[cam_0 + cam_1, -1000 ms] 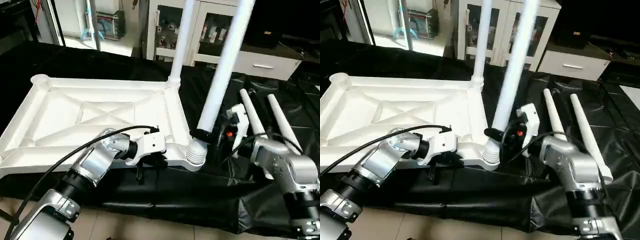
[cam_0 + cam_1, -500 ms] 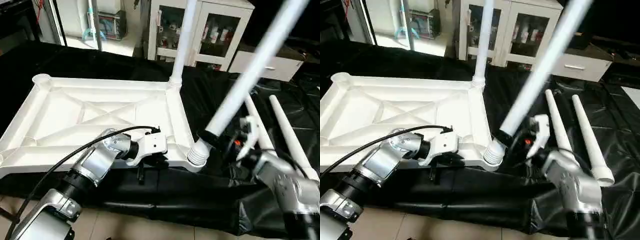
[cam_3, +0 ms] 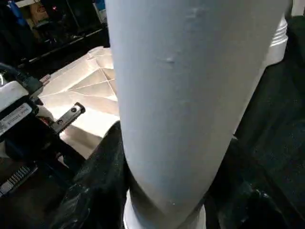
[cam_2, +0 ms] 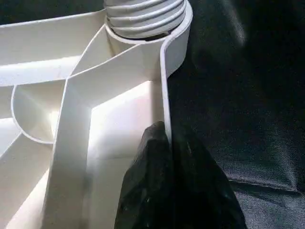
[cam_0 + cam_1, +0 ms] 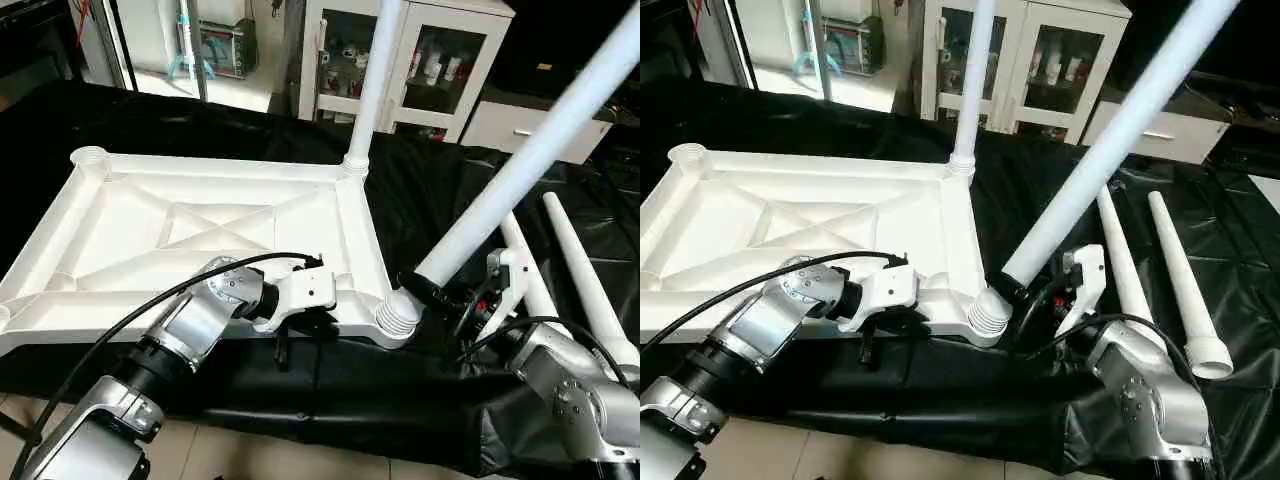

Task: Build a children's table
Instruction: Pick table leg

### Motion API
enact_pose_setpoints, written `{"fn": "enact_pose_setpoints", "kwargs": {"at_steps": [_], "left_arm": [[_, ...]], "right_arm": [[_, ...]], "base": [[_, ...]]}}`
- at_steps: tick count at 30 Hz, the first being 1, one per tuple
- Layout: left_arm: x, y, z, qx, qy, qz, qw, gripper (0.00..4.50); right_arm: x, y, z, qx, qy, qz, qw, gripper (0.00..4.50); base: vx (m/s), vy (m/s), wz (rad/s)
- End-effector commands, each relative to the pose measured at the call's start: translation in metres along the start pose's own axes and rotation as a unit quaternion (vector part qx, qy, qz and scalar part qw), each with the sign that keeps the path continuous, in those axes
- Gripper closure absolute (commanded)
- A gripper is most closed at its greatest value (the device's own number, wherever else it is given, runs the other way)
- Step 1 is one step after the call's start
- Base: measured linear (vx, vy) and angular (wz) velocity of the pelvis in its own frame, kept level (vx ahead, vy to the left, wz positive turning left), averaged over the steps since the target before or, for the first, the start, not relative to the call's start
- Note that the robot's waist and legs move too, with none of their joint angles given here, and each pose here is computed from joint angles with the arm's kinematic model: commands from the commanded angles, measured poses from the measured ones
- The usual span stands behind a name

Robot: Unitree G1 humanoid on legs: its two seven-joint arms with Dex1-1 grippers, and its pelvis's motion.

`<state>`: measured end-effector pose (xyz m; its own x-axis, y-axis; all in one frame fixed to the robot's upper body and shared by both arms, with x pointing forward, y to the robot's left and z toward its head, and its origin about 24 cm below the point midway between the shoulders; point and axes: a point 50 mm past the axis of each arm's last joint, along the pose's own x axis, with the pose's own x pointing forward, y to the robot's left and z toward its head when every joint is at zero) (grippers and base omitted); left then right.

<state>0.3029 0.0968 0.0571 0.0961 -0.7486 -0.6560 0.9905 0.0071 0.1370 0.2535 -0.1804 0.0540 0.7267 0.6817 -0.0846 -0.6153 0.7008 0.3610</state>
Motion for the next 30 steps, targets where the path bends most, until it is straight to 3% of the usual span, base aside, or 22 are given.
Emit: {"fn": "enact_pose_setpoints", "kwargs": {"at_steps": [1, 5, 8, 16, 24, 30], "left_arm": [[0.004, -0.002, -0.008, -0.001, 0.031, -0.001, 1.000, 4.50], [0.004, -0.001, -0.008, -0.001, 0.031, 0.000, 1.000, 4.50], [0.004, -0.001, -0.008, -0.001, 0.032, 0.000, 0.999, 4.50], [0.004, -0.001, -0.008, 0.001, 0.035, -0.002, 0.999, 4.50], [0.004, -0.001, -0.007, 0.000, 0.034, -0.003, 0.999, 4.50], [0.005, -0.001, -0.007, 0.001, 0.033, -0.003, 0.999, 4.50]], "right_arm": [[-0.007, 0.000, -0.036, 0.035, 0.073, -0.014, 0.997, 2.65], [-0.008, 0.004, -0.040, 0.033, 0.063, -0.015, 0.997, 2.65], [-0.008, 0.008, -0.045, 0.020, 0.079, -0.008, 0.997, 2.65], [-0.014, 0.010, -0.059, -0.034, 0.196, 0.021, 0.980, 2.65], [-0.010, 0.009, -0.050, -0.061, 0.234, 0.049, 0.969, 2.65], [-0.004, 0.006, -0.042, -0.070, 0.237, 0.050, 0.968, 2.65]], "base": [[0.000, 0.000, 0.00], [0.000, 0.000, 0.00], [0.000, 0.000, 0.00], [0.000, 0.000, 0.00], [0.000, 0.000, 0.00], [0.000, 0.000, 0.00]]}}
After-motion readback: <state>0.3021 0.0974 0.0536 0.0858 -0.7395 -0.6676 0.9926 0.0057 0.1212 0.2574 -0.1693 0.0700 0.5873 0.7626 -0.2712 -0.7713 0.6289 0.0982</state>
